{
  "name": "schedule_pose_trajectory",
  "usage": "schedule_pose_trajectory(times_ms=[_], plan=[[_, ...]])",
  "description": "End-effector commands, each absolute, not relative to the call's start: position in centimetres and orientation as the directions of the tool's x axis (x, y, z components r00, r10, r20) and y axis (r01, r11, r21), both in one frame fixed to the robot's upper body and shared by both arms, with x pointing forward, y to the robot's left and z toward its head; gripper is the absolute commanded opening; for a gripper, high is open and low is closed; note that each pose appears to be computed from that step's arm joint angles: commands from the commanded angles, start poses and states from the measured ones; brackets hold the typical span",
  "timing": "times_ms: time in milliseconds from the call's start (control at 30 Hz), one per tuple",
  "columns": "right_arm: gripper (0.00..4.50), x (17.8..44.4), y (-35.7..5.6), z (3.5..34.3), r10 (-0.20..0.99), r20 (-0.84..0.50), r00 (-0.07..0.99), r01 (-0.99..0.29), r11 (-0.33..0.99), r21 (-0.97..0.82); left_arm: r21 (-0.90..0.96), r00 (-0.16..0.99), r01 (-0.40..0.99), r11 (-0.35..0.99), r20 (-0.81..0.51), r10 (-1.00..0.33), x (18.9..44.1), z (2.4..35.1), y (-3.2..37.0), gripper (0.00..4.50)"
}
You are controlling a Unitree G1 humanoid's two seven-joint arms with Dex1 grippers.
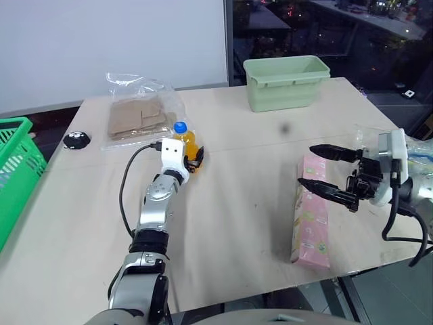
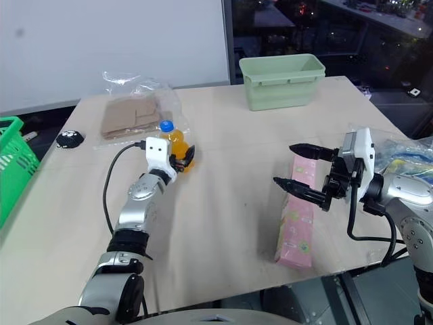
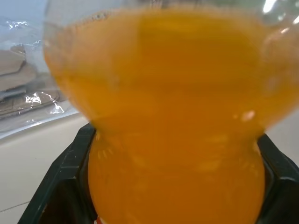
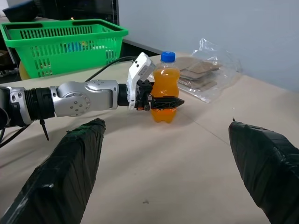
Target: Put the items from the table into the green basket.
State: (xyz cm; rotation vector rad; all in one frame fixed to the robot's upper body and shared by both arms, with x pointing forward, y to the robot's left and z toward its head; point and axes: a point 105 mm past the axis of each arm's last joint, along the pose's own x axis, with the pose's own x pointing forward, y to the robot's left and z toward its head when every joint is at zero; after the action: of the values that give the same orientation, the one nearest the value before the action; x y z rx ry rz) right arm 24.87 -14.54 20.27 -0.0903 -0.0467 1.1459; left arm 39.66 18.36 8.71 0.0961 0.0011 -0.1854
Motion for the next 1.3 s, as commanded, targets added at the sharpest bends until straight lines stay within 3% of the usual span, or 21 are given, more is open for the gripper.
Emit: schedule_pose_trajectory(times_ms=[33,100,233,333,533,733,867,1033,1300], plan=[[4.50,24.9,-14.0,21.3,0.918,0.017,0.396,-0.909,0.394,-0.137,0.165,0.980,0.164,0.973,0.087,-0.180,40.3,11.9,18.7,3.03],[4.50,24.8,-13.7,21.3,0.926,0.016,0.377,-0.917,0.376,-0.137,0.196,0.981,0.099,0.976,0.146,-0.129,40.3,14.2,20.4,3.03],[4.50,25.1,-12.8,21.9,0.944,0.030,0.327,-0.934,0.328,-0.139,0.230,0.933,-0.262,0.937,0.307,0.186,38.9,21.3,30.3,3.03],[4.50,25.2,-12.0,22.2,0.959,0.051,0.278,-0.951,0.283,-0.128,0.283,0.842,-0.494,0.822,0.390,0.372,35.6,26.0,37.2,3.03],[4.50,25.8,-10.8,22.0,0.976,0.060,0.208,-0.970,0.214,-0.117,0.302,0.681,-0.726,0.617,0.438,0.587,28.6,30.9,45.3,3.03],[4.50,25.9,-9.7,22.5,0.987,0.096,0.126,-0.984,0.136,-0.113,0.352,0.593,-0.799,0.487,0.329,0.735,22.5,29.0,51.3,3.03],[4.50,25.4,-9.0,22.8,0.991,0.116,0.069,-0.991,0.081,-0.103,0.347,0.565,-0.812,0.469,0.268,0.780,20.6,26.8,53.4,3.03],[4.50,24.8,-8.8,23.0,0.992,0.121,0.037,-0.994,0.049,-0.102,0.342,0.572,-0.805,0.485,0.229,0.788,20.4,24.8,54.5,3.03],[4.50,25.2,-9.1,22.9,0.990,0.110,0.087,-0.988,0.100,-0.117,0.340,0.631,-0.764,0.549,0.214,0.745,22.3,23.4,54.6,3.03]])
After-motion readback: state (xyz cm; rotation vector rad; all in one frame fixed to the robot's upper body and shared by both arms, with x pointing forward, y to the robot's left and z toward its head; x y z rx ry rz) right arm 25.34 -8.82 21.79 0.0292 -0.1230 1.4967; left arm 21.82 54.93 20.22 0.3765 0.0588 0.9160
